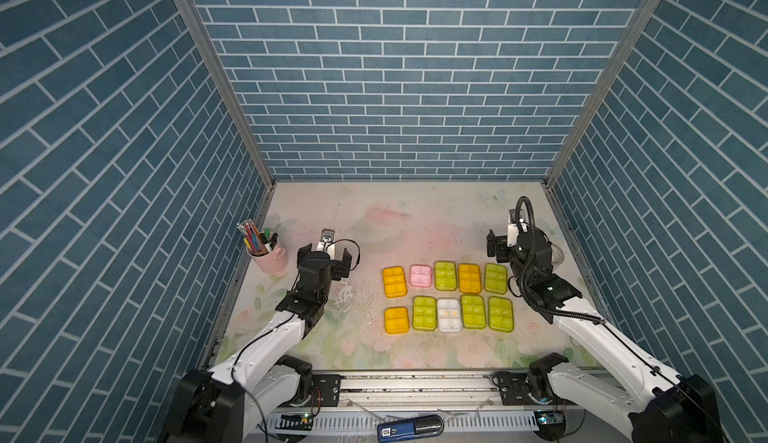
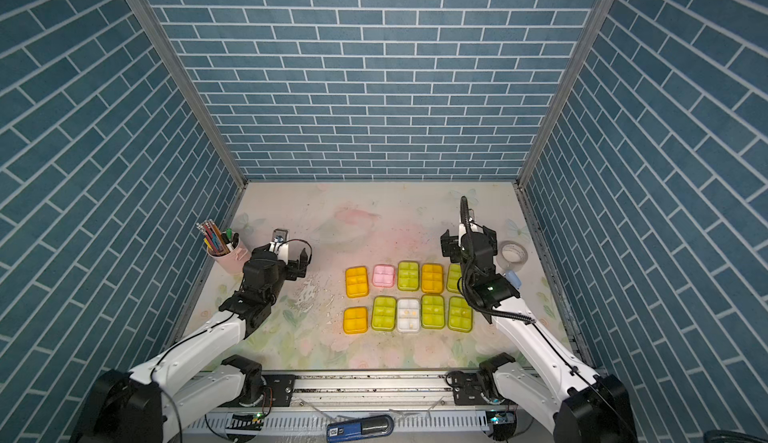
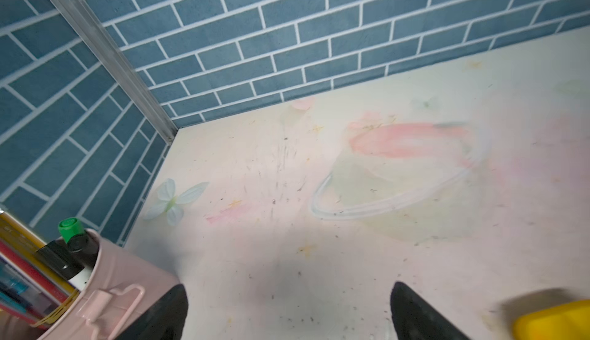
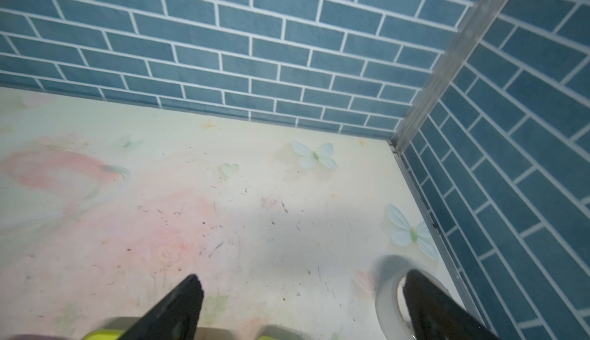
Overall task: Close pillboxes
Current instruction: Reset both arms
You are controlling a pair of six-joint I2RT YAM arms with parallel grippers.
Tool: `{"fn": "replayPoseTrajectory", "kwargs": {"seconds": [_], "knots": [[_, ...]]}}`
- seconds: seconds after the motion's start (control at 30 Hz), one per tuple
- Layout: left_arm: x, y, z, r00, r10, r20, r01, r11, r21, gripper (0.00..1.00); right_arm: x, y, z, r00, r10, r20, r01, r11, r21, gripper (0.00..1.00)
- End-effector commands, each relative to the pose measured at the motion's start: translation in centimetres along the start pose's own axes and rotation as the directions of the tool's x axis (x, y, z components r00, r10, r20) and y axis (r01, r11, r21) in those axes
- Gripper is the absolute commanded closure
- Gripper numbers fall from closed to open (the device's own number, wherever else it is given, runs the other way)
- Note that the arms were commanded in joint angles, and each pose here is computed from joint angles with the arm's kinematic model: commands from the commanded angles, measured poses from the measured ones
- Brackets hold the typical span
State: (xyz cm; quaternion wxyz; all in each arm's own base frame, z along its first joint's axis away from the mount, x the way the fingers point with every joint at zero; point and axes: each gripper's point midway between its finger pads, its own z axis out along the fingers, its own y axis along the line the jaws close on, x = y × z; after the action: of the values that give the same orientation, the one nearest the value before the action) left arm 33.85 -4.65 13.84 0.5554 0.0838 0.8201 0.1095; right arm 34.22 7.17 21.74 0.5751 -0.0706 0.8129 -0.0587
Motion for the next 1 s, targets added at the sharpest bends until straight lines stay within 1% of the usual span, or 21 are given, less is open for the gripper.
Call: {"fn": "replayPoseTrajectory", "kwargs": {"seconds": [0.0,0.07,0.17,0.3,0.37,0.4,0.43,0.47,0.5,0.53,0.67,0.83,0.97], "knots": [[-1.6,2.4,1.1,0.992,0.049,0.118,-0.029,0.987,-0.16,0.0,0.8,0.3,0.9,1.0,-0.027,-0.004,0.027,0.997,-0.078,0.01],[-0.9,2.7,1.9,0.991,0.0,0.135,0.021,0.988,-0.151,0.0,1.5,-0.2,1.2,0.999,-0.039,-0.02,0.037,0.996,-0.084,0.01],[0.7,3.1,3.4,0.993,-0.035,0.109,0.05,0.99,-0.136,0.0,2.5,-1.0,1.4,0.999,-0.029,-0.037,0.026,0.997,-0.077,0.01],[2.1,4.1,4.8,0.989,-0.092,0.118,0.108,0.984,-0.141,0.0,3.7,-2.1,1.5,0.998,-0.026,-0.058,0.023,0.998,-0.05,0.01],[3.3,4.4,5.7,0.987,-0.141,0.078,0.15,0.982,-0.118,0.0,4.1,-2.3,1.5,0.998,-0.019,-0.062,0.016,0.999,-0.046,0.01],[3.0,4.6,6.0,0.987,-0.137,0.087,0.148,0.981,-0.126,0.0,4.1,-2.5,1.5,0.998,-0.014,-0.06,0.012,0.999,-0.04,0.01],[3.3,4.6,6.3,0.988,-0.148,0.039,0.152,0.981,-0.123,0.0,4.3,-2.7,1.6,0.998,-0.01,-0.061,0.008,1.0,-0.03,0.01],[3.3,4.6,6.9,0.988,-0.154,0.014,0.155,0.983,-0.103,0.01,4.3,-2.9,1.6,0.998,-0.008,-0.058,0.006,1.0,-0.023,0.01],[3.2,4.7,7.1,0.986,-0.164,0.026,0.166,0.982,-0.086,0.01,4.3,-3.0,1.6,0.998,-0.006,-0.055,0.005,1.0,-0.016,0.01],[3.5,4.7,7.1,0.984,-0.18,0.002,0.18,0.981,-0.075,0.0,4.4,-3.2,1.7,0.999,-0.003,-0.049,0.002,1.0,-0.009,0.01],[3.5,4.8,7.2,0.983,-0.184,0.008,0.184,0.98,-0.071,0.0,5.2,-3.9,2.1,0.999,0.016,-0.038,-0.016,1.0,0.014,0.01],[3.5,4.8,7.2,0.983,-0.183,0.007,0.183,0.981,-0.071,0.01,6.5,-4.0,2.9,0.999,0.039,-0.034,-0.04,0.999,-0.01,0.01],[3.5,4.8,7.2,0.983,-0.183,0.009,0.183,0.981,-0.07,0.0,7.5,-4.0,3.5,0.999,0.032,-0.033,-0.033,0.999,-0.033,0.01]]}}
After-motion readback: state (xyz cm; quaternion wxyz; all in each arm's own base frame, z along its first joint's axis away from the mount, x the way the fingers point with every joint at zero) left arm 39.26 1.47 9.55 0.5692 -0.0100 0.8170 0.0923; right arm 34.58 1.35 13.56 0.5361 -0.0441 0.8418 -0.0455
